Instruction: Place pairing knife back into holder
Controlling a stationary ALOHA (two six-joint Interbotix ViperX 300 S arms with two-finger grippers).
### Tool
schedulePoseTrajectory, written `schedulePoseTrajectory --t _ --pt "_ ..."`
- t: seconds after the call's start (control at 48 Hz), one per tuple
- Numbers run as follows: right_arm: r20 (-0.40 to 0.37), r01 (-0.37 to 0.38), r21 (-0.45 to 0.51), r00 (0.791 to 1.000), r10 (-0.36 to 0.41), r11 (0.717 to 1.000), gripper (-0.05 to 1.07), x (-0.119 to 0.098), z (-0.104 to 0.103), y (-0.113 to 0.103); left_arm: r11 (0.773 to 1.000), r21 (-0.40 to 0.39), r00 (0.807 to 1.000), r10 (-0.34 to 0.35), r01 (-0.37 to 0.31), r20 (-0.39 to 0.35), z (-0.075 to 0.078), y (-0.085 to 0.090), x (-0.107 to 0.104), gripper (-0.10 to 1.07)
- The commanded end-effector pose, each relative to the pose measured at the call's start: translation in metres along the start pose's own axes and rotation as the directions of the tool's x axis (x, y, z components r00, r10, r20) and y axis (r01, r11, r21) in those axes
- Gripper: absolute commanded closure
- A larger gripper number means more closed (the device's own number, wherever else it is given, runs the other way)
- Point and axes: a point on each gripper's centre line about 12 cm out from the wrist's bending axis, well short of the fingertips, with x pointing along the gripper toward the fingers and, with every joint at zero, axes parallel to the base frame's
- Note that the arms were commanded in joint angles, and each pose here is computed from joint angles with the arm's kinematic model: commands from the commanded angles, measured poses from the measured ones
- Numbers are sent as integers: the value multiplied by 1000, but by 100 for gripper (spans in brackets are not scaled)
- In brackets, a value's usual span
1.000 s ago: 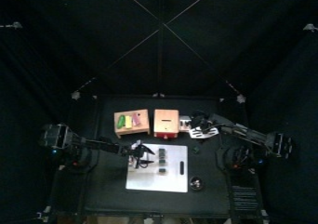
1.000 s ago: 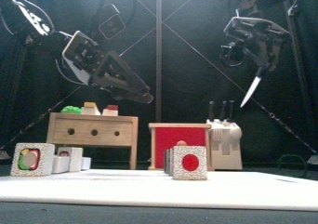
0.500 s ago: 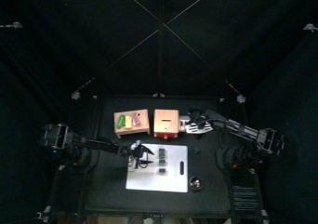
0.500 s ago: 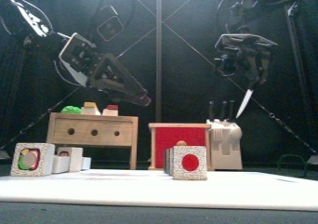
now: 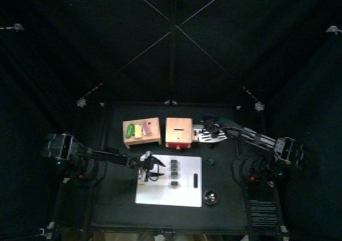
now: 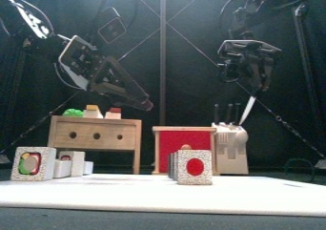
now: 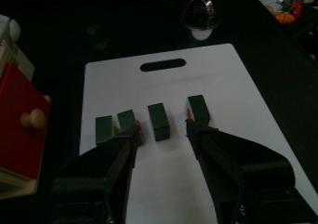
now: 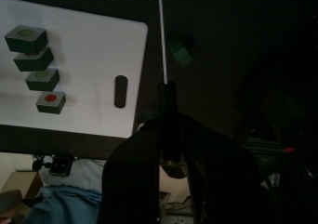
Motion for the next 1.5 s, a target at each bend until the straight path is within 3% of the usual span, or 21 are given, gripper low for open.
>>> schedulePoseTrajectory --t 0.0,1.479 --pt "12 -20 -13 1000 20 1000 89 -6 1 2 1000 5 999 6 -6 33 10 2 -2 15" --pt "-10 2 5 1000 -2 1000 89 4 17 1 1000 2 1000 9 -9 20 6 3 -3 15"
